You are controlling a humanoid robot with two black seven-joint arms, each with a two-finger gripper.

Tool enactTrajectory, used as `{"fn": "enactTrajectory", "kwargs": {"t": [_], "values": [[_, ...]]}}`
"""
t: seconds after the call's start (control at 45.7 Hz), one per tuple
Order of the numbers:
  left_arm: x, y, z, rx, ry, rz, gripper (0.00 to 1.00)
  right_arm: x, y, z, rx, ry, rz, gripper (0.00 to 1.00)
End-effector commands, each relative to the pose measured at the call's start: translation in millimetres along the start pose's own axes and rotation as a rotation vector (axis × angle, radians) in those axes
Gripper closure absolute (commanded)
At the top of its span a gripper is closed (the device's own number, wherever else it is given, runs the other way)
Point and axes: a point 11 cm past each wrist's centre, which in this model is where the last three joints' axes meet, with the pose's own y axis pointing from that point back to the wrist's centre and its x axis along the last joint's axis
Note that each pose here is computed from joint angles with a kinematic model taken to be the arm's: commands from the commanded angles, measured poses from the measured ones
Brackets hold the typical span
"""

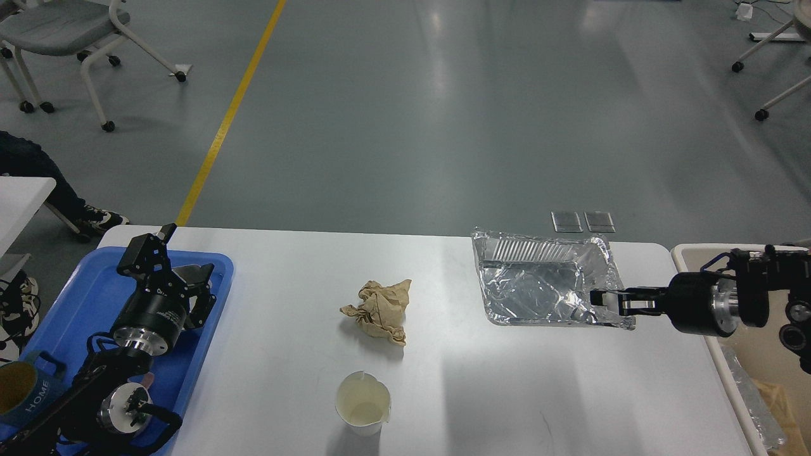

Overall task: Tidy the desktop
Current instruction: 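Lift the foil tray with the right gripper and carry it toward the blue tray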

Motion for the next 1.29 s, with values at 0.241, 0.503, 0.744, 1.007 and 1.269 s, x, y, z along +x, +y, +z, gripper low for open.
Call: {"fn": "enactTrajectory", "kwargs": {"t": [0.241,0.503,0.744,1.007,1.269], "values": [[-10.0,-1.3,1.3,-0.006,0.004,-0.014,0.04,-7.5,-39.0,-14.2,0.026,0.078,-0.039,1.0],[-6.4,0.1,0.5,0.0,-0.004,0.001,0.04,0.9,-69.6,-33.9,0.037,0.157,-0.086,1.0],[-7.0,0.6,-2.6,0.001,-0.029,0.017,0.04,9.5,-102.9,-45.5,0.023,0.206,-0.125,1.0],[-11.9,1.2,-8.9,0.015,-0.059,0.004,0.04,17.8,-117.8,-58.2,0.039,0.222,-0.122,1.0],[-17.5,-1.8,-1.3,-0.003,-0.088,-0.071,0.04,17.7,-115.8,-55.8,0.035,0.214,-0.123,1.0]]}}
